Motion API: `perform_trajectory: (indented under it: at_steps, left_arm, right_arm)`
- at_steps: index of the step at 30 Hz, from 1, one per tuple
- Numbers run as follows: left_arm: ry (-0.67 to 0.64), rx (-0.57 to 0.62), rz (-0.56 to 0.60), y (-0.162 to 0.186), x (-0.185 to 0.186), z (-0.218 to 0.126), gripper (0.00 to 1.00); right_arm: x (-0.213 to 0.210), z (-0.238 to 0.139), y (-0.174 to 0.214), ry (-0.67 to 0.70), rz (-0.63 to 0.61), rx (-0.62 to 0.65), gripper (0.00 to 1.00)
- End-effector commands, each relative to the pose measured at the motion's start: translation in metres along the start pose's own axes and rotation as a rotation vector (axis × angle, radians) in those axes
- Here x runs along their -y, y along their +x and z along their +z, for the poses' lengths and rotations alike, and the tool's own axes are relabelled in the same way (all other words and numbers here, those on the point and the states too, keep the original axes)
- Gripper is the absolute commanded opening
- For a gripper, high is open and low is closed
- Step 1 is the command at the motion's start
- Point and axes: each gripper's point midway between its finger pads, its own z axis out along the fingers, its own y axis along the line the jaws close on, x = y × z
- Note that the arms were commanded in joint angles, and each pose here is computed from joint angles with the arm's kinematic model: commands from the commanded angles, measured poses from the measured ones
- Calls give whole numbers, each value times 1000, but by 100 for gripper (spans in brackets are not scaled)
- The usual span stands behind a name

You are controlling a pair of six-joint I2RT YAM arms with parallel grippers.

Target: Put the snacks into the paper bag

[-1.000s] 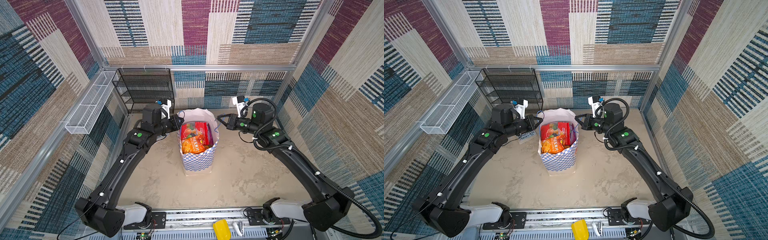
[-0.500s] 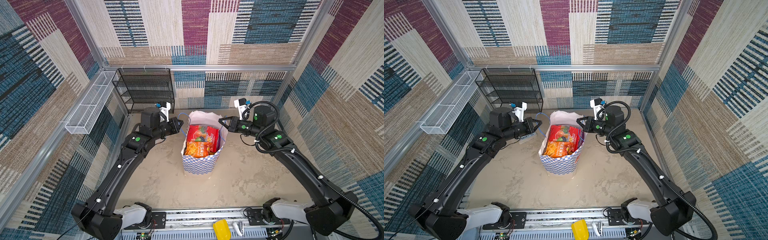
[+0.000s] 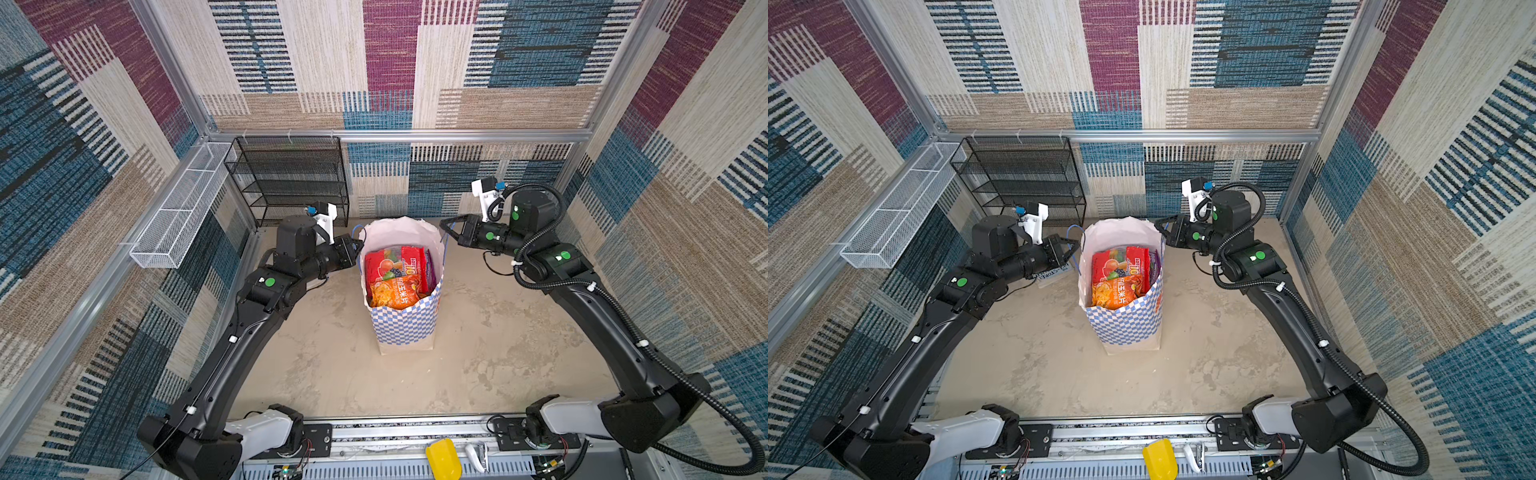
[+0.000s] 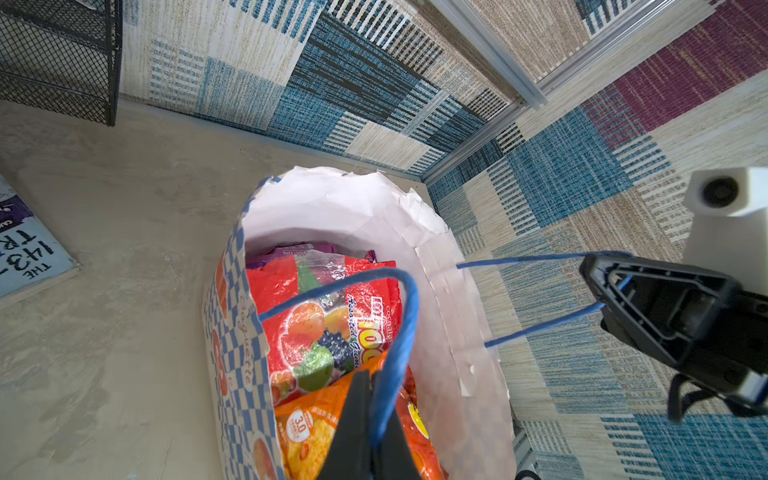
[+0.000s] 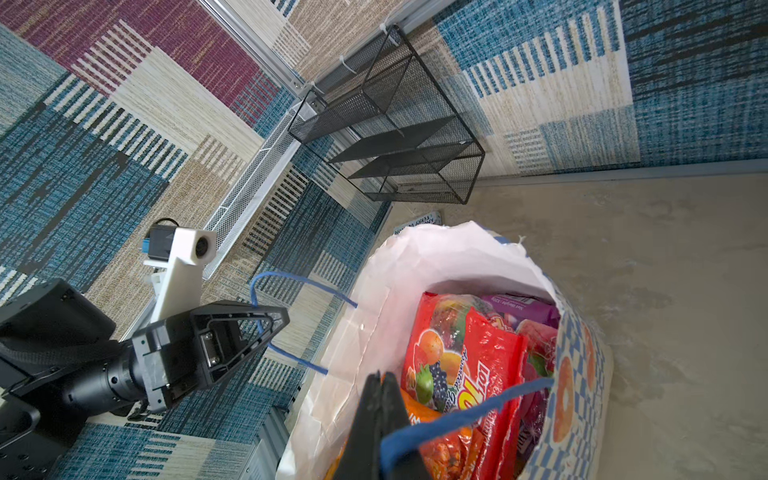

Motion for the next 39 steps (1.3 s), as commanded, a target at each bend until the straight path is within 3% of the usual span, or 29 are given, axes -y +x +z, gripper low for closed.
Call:
perform_trajectory:
  at_steps: [1, 4, 6, 8, 11, 13, 14, 15, 22, 30, 35, 39]
  left_arm:
    - [67, 61, 23, -12, 13, -1, 0]
    - [64, 56, 25, -12, 13, -1, 3]
    - [59, 61, 31, -14, 14, -4, 21]
    - [57, 63, 42, -15, 15, -9, 50]
    - [44, 61, 57, -13, 15, -14, 76]
    - [44, 57, 68, -12, 16, -18, 88]
    - [43, 54, 73, -10, 16, -21, 97]
    - [39, 48, 73, -9, 15, -22, 99]
    - [-57, -2, 95, 2, 6, -47, 99]
    - [-332, 189, 150, -18, -26, -120, 99]
    - [-490, 244, 139, -11, -62, -136, 99]
    - [-639, 268, 105, -6, -99, -134, 99]
  right_arm:
    - [-11, -6, -11, -46, -48, 72, 0]
    - [-11, -9, -5, -53, -41, 61, 12]
    - [-12, -13, -4, -53, -41, 63, 27]
    - [-13, -19, -2, -47, -37, 69, 48]
    - [-9, -26, 1, -19, -9, 75, 85]
    - [-7, -28, 5, -4, 15, 67, 98]
    - [-5, -30, 6, 7, 29, 62, 100]
    - [-4, -30, 7, 20, 42, 55, 100]
    - [18, -48, 7, 176, 95, 83, 100]
    - [17, -105, -34, 343, -73, 317, 100]
    - [36, -125, -48, 465, -80, 444, 100]
    - [83, -133, -57, 587, -43, 517, 100]
